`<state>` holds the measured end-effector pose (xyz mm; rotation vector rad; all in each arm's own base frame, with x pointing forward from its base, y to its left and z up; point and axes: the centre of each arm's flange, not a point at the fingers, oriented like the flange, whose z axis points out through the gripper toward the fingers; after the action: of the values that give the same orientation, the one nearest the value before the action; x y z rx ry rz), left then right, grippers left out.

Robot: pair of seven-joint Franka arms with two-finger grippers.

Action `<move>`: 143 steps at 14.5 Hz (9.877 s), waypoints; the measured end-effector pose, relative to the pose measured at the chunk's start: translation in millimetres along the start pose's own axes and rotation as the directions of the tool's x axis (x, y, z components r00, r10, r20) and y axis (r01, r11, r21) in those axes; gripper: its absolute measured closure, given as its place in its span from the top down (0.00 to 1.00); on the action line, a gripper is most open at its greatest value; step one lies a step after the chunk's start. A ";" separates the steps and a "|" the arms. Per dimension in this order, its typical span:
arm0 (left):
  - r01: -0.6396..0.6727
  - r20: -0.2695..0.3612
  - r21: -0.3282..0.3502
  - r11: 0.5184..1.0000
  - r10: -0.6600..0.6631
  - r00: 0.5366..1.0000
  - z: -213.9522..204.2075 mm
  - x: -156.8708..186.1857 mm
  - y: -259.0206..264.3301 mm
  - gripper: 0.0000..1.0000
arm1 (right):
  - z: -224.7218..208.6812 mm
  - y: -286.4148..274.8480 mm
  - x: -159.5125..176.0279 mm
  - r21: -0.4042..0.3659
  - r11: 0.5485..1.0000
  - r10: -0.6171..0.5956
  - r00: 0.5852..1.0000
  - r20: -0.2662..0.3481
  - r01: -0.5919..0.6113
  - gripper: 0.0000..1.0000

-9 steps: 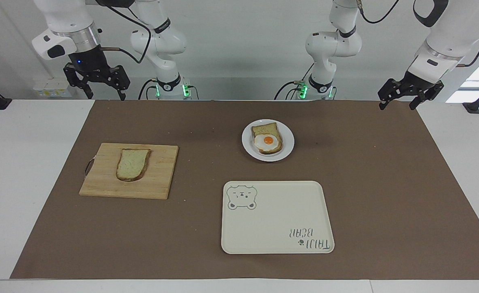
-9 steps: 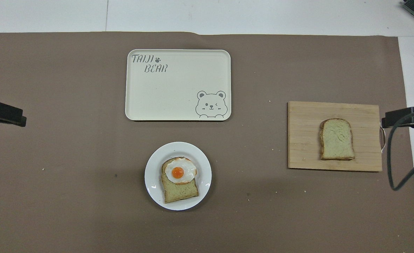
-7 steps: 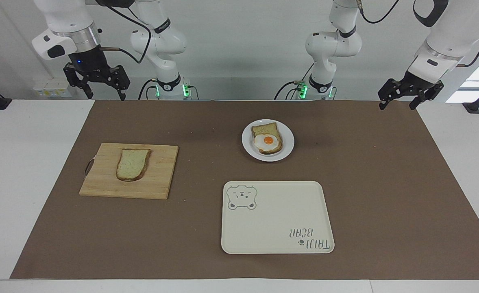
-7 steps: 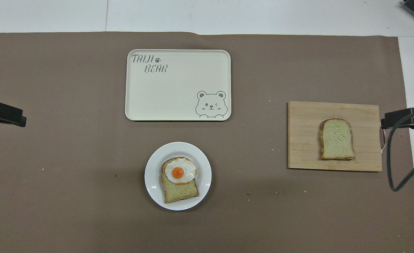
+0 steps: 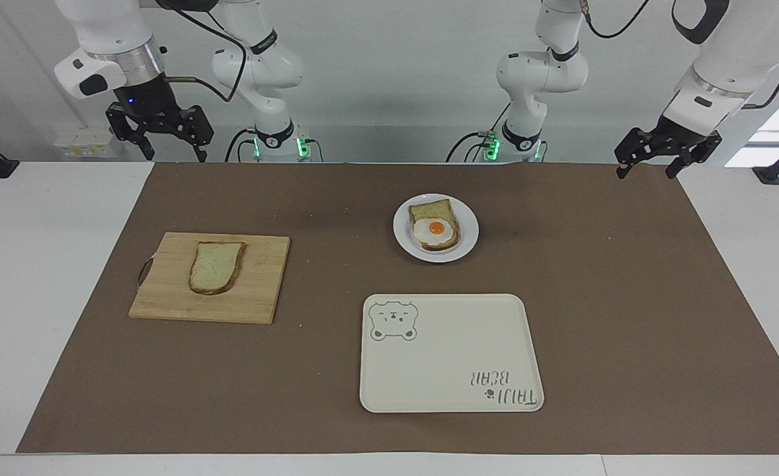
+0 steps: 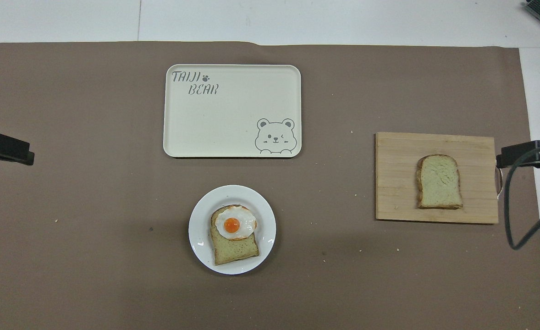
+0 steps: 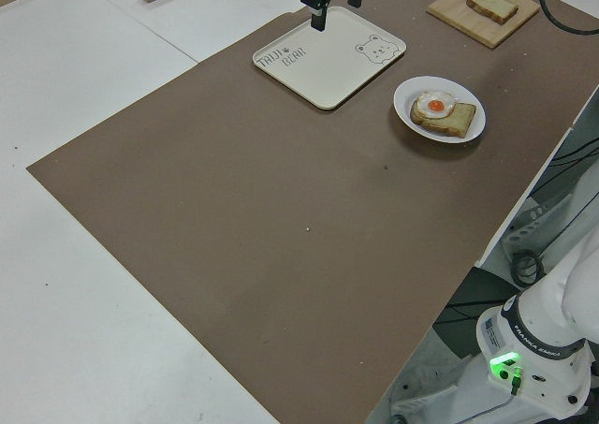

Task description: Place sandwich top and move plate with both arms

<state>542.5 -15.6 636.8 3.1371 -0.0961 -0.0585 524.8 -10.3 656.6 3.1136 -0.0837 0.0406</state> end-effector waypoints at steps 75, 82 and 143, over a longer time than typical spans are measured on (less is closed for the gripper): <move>0.000 0.000 0.000 1.000 0.000 1.000 0.0 0.0 0.0 1.00 | 357.6 87.9 51.0 0.197 0.979 -0.060 0.998 0.026 0.054 1.00; 0.000 0.000 0.000 1.000 0.000 1.000 0.0 0.0 0.0 1.00 | 353.7 89.2 50.3 0.197 0.976 -0.096 0.995 0.012 0.091 0.47; 0.000 0.000 0.000 1.000 0.000 1.000 0.0 0.0 -0.1 1.00 | 311.6 -402.7 -48.1 0.498 0.863 -0.182 0.971 0.157 0.082 0.15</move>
<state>542.5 -15.5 636.8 3.1371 -0.0959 -0.0585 506.4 385.8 333.5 3.6116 0.1677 -0.3041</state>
